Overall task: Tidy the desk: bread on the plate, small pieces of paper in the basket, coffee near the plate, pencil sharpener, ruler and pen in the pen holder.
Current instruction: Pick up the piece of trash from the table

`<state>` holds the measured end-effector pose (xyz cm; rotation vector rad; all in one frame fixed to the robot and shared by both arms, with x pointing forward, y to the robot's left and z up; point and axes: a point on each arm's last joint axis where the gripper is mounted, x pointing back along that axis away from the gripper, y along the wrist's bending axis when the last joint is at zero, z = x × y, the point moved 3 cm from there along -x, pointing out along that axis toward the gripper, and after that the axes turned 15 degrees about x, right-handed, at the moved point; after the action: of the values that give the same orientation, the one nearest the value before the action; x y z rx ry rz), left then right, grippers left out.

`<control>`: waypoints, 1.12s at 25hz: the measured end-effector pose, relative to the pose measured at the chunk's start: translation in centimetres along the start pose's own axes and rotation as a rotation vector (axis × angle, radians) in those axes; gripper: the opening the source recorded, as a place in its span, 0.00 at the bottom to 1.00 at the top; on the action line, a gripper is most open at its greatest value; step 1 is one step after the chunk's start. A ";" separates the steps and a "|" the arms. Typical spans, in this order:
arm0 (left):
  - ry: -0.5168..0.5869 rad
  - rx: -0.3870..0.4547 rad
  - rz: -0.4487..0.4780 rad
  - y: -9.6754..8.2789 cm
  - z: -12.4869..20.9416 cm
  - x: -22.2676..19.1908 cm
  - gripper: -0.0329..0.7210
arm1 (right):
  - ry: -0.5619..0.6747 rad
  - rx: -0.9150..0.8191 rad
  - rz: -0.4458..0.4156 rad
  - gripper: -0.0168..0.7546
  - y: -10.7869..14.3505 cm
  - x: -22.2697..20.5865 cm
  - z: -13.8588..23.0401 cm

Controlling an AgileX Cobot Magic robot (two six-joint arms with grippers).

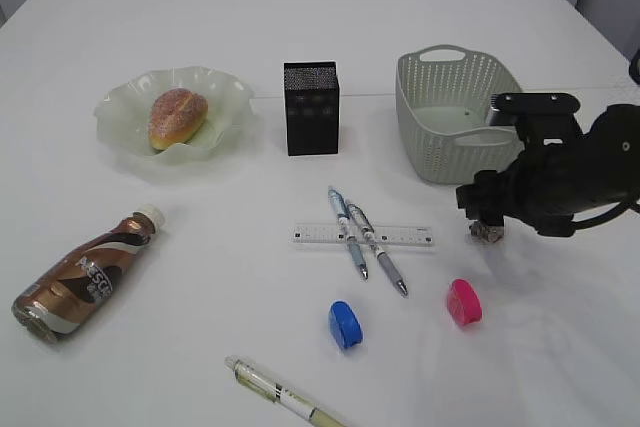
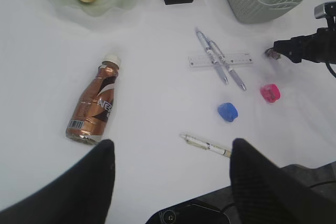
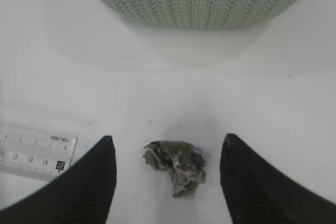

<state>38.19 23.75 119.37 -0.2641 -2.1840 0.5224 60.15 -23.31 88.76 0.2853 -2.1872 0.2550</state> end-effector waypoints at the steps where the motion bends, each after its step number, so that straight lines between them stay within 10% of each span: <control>1: 0.000 0.000 0.000 0.0 0.0 0.0 0.70 | 0.001 0.003 -0.002 0.66 0.1 -0.1 0.0; 28: 0.010 0.007 0.021 -0.3 0.1 0.0 0.70 | -0.013 0.008 0.003 0.66 0.1 -2.3 -0.3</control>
<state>38.09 23.50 119.42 -0.2852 -2.1712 0.5392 61.71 -22.85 87.03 0.2886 -2.1998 0.2648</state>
